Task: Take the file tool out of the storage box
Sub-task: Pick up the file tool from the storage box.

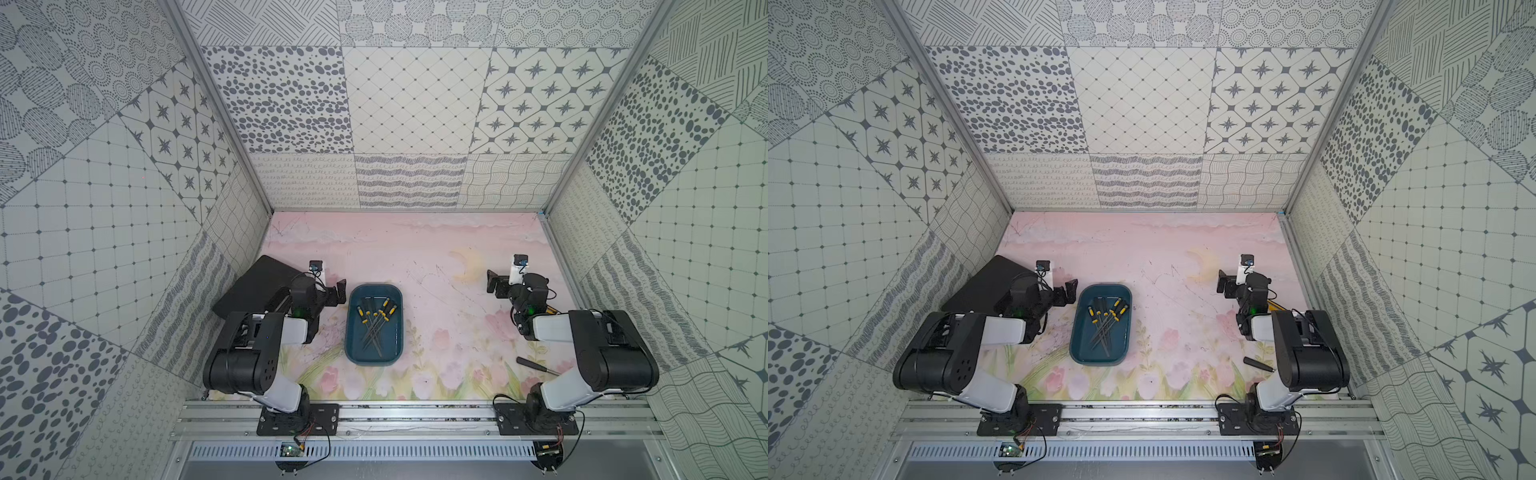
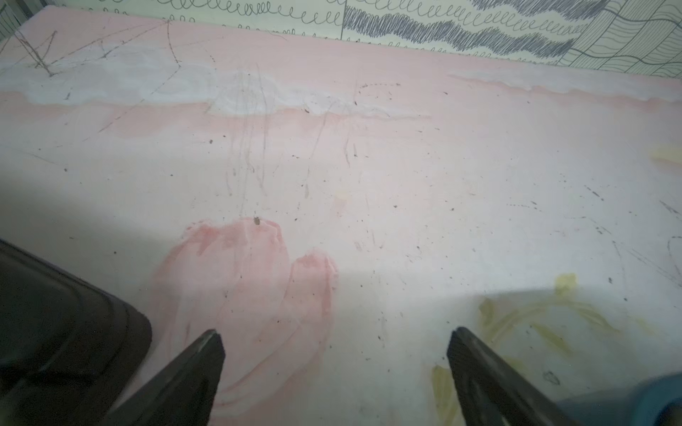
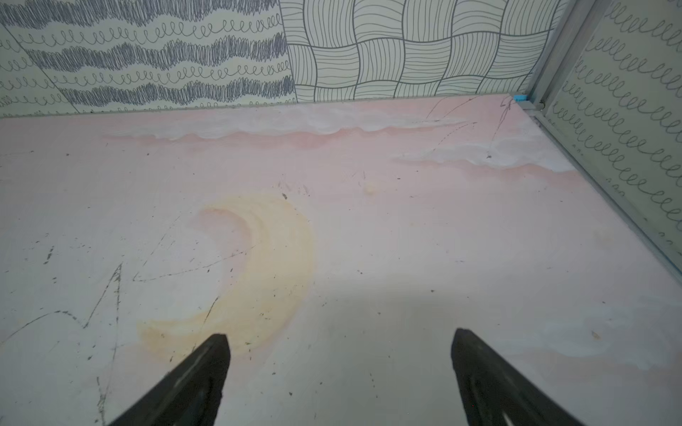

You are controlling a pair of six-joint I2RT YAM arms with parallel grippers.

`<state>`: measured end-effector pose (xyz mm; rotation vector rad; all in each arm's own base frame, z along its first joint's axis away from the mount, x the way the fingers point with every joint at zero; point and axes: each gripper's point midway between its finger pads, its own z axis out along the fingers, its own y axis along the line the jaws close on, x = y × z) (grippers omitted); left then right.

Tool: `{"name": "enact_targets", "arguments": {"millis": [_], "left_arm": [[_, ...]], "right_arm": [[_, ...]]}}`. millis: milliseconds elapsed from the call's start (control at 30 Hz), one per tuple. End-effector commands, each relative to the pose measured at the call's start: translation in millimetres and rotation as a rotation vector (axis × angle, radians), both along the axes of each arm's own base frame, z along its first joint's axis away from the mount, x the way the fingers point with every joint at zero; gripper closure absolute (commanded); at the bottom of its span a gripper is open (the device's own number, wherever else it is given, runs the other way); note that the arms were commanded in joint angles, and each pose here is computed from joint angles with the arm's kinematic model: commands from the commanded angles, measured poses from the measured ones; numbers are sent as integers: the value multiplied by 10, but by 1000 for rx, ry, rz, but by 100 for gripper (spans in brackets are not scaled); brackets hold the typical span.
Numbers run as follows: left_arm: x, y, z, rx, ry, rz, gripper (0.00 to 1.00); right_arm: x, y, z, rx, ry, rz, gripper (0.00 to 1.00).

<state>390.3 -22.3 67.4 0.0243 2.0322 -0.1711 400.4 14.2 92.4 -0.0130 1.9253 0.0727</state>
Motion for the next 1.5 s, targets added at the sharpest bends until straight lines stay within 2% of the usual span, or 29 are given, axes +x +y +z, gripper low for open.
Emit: {"name": "enact_targets", "arguments": {"millis": [0, 667, 800, 933, 1067, 1167, 1267, 1467], "left_arm": [[64, -22, 112, 10, -48, -12, 1], [72, 31, 107, 12, -44, 17, 1], [95, 73, 269, 57, -9, 75, 1], [123, 37, 485, 149, 70, 132, 1], [78, -305, 769, 165, 96, 92, 1], [11, -583, 903, 96, 126, 63, 1], [-85, -885, 1012, 105, 129, 7, 1], [-390, -1285, 1012, 144, 290, -102, 1]], "right_arm": [[64, -7, 122, -10, -42, -4, 2], [64, -5, 118, -9, -41, -3, 2], [74, -94, 186, -16, -38, -67, 2], [50, -82, 494, -58, -13, -104, 2], [-25, 123, 861, -80, -29, -83, 2], [-159, 467, 1074, -130, -51, -13, 2], [-309, 788, 1232, -146, -68, 56, 2], [-574, 1147, 1315, -56, 65, 115, 2]]}}
